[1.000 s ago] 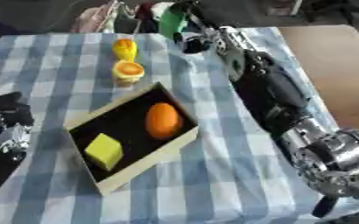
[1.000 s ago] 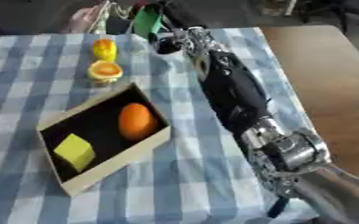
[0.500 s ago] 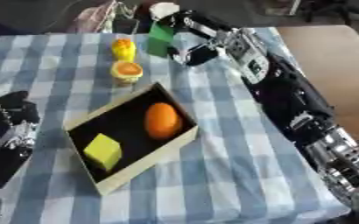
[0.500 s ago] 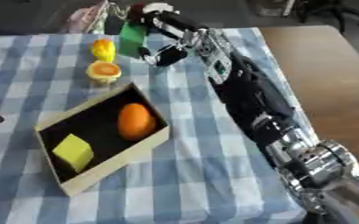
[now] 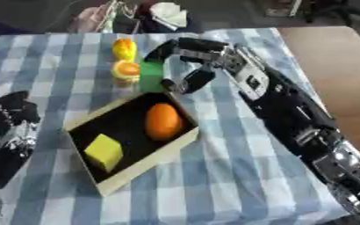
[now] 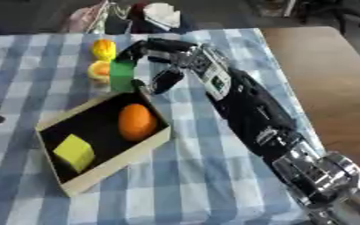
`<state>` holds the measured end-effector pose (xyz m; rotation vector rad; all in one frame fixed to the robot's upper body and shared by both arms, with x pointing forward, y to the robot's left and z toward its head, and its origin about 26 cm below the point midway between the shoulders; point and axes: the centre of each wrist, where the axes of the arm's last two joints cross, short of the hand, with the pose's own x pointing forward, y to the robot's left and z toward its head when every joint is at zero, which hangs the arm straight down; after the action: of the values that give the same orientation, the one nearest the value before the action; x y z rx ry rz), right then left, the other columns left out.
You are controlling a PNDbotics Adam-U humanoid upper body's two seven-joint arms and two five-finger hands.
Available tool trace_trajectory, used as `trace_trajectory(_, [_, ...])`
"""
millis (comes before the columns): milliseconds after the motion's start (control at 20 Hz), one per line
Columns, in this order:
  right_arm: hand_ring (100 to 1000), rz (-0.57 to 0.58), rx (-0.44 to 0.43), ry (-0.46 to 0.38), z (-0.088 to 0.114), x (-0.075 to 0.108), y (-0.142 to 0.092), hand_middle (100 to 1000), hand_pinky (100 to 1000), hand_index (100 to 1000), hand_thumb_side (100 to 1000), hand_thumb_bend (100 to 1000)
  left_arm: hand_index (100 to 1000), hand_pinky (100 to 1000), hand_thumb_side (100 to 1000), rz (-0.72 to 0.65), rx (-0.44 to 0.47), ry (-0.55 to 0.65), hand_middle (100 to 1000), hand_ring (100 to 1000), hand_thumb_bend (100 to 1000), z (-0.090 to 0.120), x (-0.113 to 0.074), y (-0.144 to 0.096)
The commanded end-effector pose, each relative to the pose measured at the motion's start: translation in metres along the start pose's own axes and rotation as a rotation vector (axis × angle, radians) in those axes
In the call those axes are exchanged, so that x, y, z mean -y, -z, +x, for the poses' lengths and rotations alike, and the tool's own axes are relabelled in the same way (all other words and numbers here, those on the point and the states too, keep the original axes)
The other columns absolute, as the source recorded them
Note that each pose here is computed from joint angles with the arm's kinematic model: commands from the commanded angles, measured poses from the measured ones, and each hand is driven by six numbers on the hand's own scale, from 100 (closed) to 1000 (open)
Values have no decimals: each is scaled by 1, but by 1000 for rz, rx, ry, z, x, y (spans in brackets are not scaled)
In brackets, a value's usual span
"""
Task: Pick up objects on the table and place them in the box.
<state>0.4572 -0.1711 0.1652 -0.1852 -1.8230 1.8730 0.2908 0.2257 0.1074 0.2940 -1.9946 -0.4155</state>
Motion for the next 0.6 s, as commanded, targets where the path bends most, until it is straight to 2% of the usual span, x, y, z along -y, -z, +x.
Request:
trace_trajectory(50, [771,43,36,-71,5,10,0,624,859,798,192,100,807,681,599,3,16,10,612,593,170,3,-4,2])
trace_trajectory(300, [786,97,58,-150,7,6,7,697,859,845,220,100,807,681,600,1,17,8,613,593,169,3,-4,2])
trace_trajectory(450, [815,118,57,-186,6,5,9,785,871,904,331,100,807,681,601,1,17,8,613,594,167,3,-4,2])
trace_trajectory(500, [819,126,54,-199,6,6,10,794,873,910,342,100,807,681,601,1,18,8,613,594,167,3,-4,2])
trace_trajectory(550, [843,137,50,-213,6,7,10,844,884,934,411,100,807,682,601,1,17,8,613,594,167,3,-4,2])
trace_trajectory(600, [847,148,46,-226,5,8,10,854,886,939,419,100,807,682,601,2,17,8,613,594,166,3,-4,2])
